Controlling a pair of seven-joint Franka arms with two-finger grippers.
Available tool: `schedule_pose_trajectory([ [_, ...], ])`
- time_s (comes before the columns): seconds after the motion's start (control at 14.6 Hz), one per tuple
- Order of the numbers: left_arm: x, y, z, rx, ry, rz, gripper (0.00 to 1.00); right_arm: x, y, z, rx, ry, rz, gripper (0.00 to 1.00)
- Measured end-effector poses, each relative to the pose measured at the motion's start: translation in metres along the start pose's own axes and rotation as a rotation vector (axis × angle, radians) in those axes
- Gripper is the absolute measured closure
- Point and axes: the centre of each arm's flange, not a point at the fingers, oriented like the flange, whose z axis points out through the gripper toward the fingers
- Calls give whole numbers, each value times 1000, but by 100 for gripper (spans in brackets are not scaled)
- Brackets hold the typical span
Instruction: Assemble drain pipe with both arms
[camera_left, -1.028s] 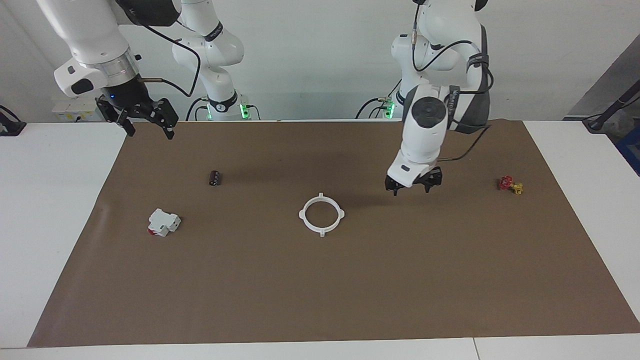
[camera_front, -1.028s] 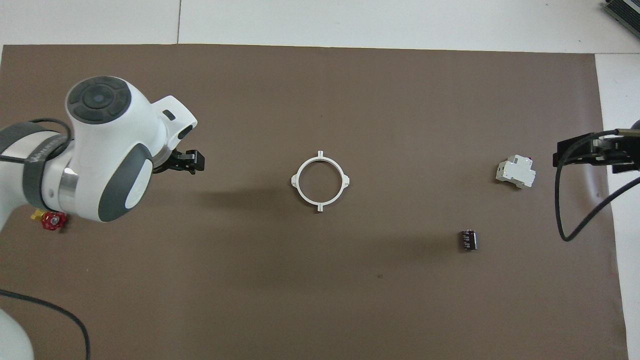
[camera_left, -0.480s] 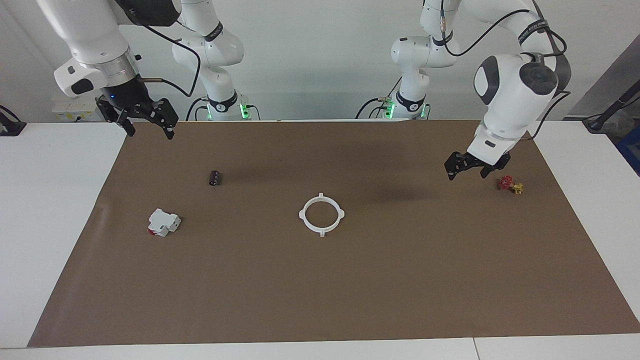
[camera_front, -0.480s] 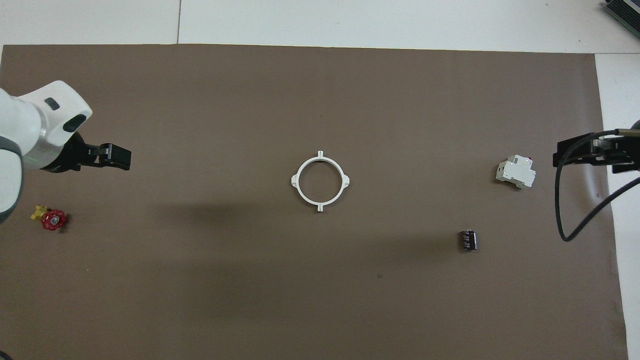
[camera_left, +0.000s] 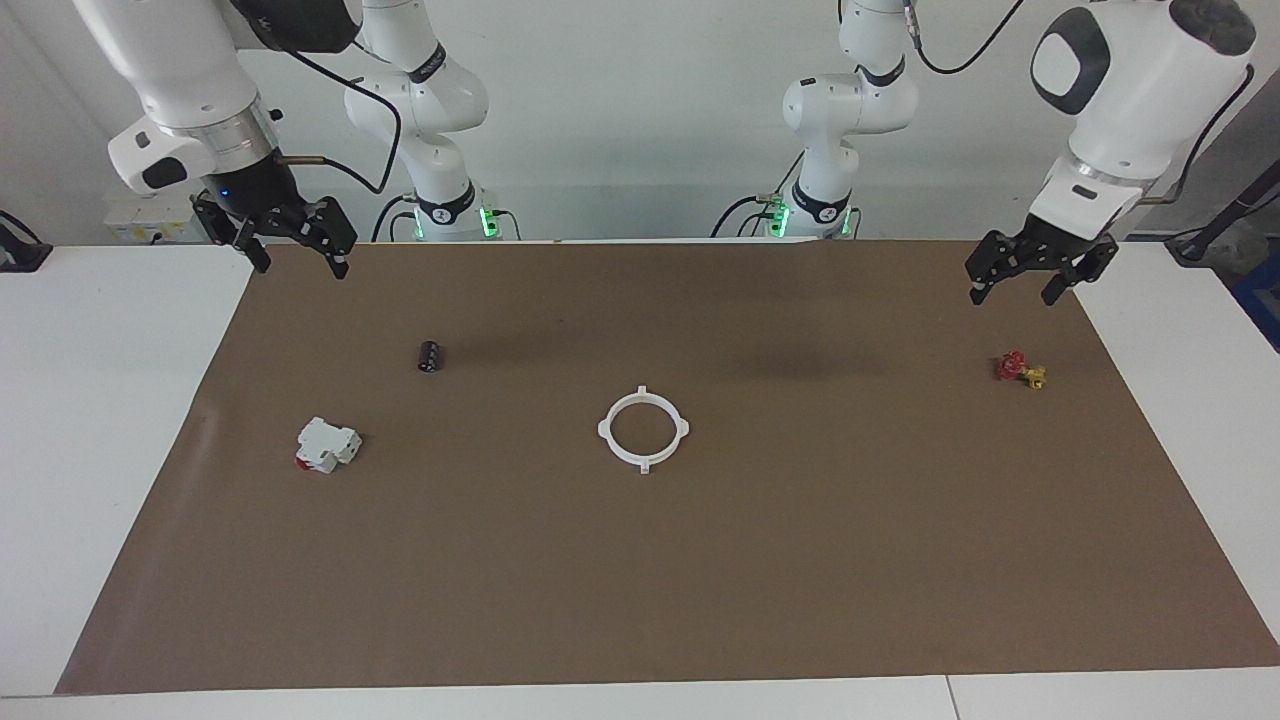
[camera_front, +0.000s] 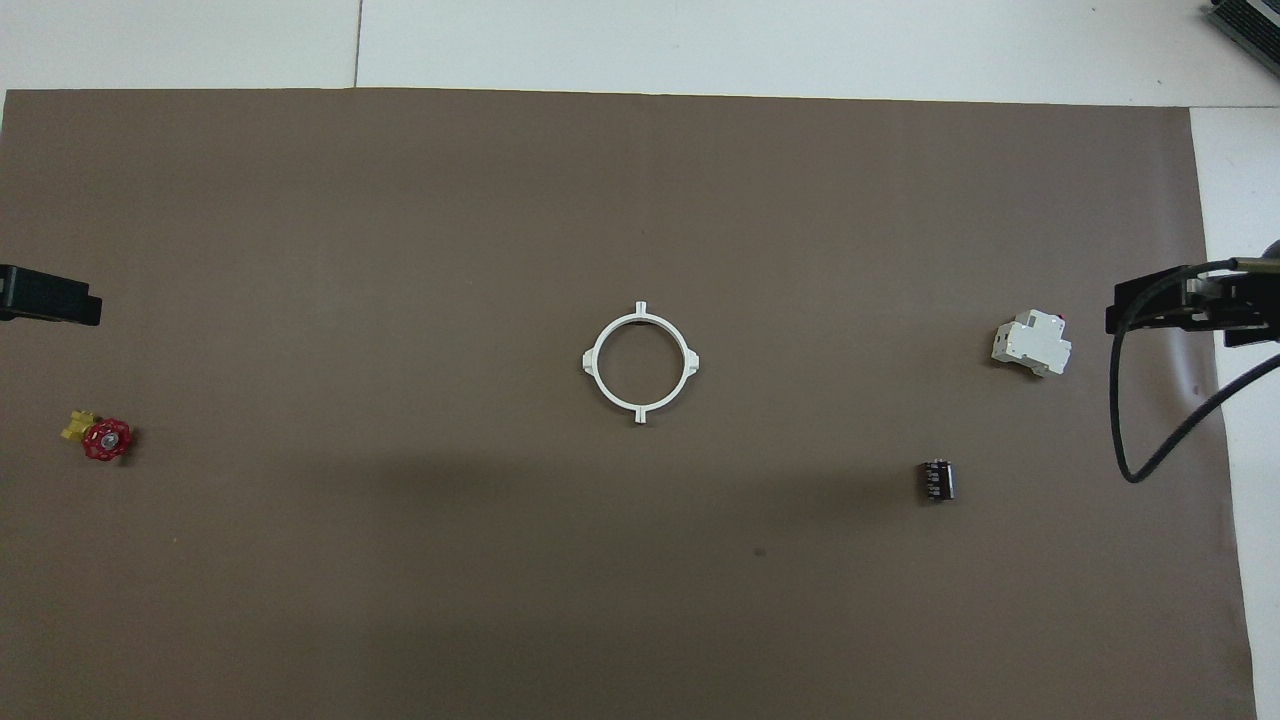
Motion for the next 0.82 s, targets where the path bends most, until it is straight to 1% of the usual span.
schedule_pose_trajectory([
  [0.07,-2,1,-7,-1,-5,1,0,0,0,0,0,0,0,0],
  [0.21,-4,0,-8,-3,-24,1,0,0,0,0,0,0,0,0],
  [0.55,-8,-3,17,-12,-88,-7,0,0,0,0,0,0,0,0],
  [0.82,-9,-4,18,-13,-95,-8,0,0,0,0,0,0,0,0],
])
